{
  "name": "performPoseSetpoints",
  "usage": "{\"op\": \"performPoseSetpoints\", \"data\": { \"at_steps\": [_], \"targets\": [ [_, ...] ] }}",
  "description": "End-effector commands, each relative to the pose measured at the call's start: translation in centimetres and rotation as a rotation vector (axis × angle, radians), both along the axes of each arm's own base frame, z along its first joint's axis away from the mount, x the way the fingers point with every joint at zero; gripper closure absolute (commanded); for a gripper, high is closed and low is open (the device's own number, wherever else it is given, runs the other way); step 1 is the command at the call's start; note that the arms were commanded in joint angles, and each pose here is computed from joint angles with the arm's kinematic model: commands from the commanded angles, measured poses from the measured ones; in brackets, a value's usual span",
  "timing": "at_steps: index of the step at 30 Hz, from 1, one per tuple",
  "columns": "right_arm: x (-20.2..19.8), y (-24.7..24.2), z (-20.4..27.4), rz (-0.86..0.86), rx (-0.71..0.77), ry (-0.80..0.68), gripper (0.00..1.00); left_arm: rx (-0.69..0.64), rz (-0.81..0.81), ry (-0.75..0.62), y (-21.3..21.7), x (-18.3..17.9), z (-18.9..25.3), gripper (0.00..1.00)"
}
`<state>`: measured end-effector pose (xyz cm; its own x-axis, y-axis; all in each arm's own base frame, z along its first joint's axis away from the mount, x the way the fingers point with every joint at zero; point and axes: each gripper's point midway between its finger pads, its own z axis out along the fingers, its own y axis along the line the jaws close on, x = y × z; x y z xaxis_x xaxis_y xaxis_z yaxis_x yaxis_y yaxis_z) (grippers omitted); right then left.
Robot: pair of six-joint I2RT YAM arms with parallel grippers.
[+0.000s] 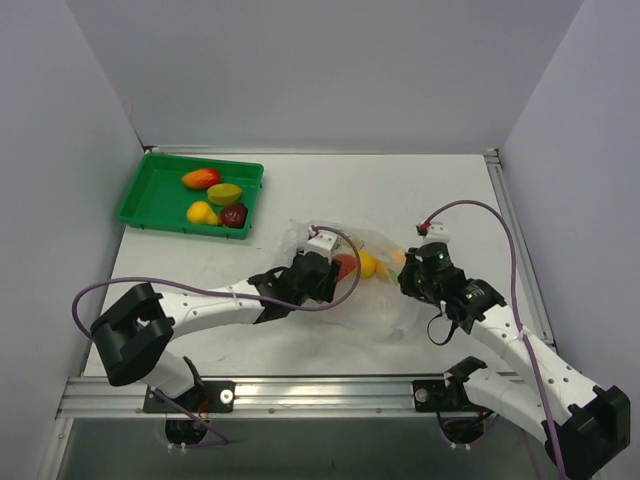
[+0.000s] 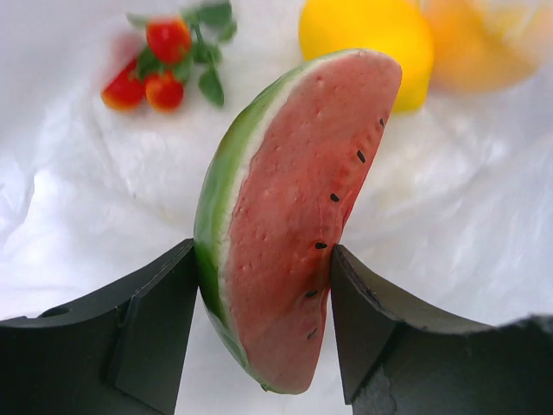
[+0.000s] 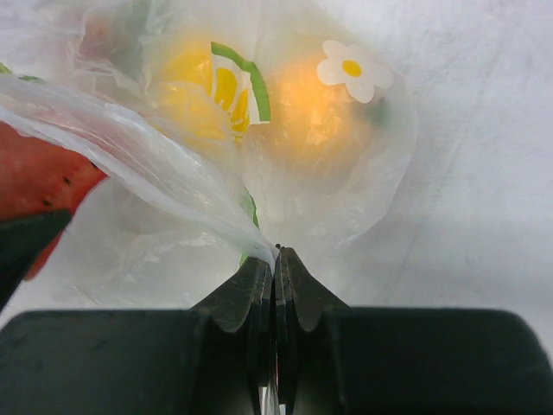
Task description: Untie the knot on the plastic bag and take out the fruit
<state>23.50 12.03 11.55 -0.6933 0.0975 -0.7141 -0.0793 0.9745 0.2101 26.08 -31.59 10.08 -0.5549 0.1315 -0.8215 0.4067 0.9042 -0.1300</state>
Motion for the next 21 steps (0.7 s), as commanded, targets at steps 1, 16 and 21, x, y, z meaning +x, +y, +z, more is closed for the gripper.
{"op": "performPoseSetpoints", "data": {
  "at_steps": [1, 16, 21],
  "targets": [
    [1.9, -1.0, 2.7, -0.079, -0.019, -0.072, 1.00, 0.062, -0.071, 0.061, 1.3, -2.3, -1.5, 0.83],
    [1.1, -0.7, -0.1, -0.062, -0.021, 0.025, 1.00, -0.350, -0.302, -0.217, -2.1, -3.6, 15.6, 0.82],
    [0.1, -0.4, -1.5, -0.043, -0.020, 0.060, 1.00, -0.497, -0.337, -0.268, -3.3, -1.9, 21.3, 0.82]
  ]
}}
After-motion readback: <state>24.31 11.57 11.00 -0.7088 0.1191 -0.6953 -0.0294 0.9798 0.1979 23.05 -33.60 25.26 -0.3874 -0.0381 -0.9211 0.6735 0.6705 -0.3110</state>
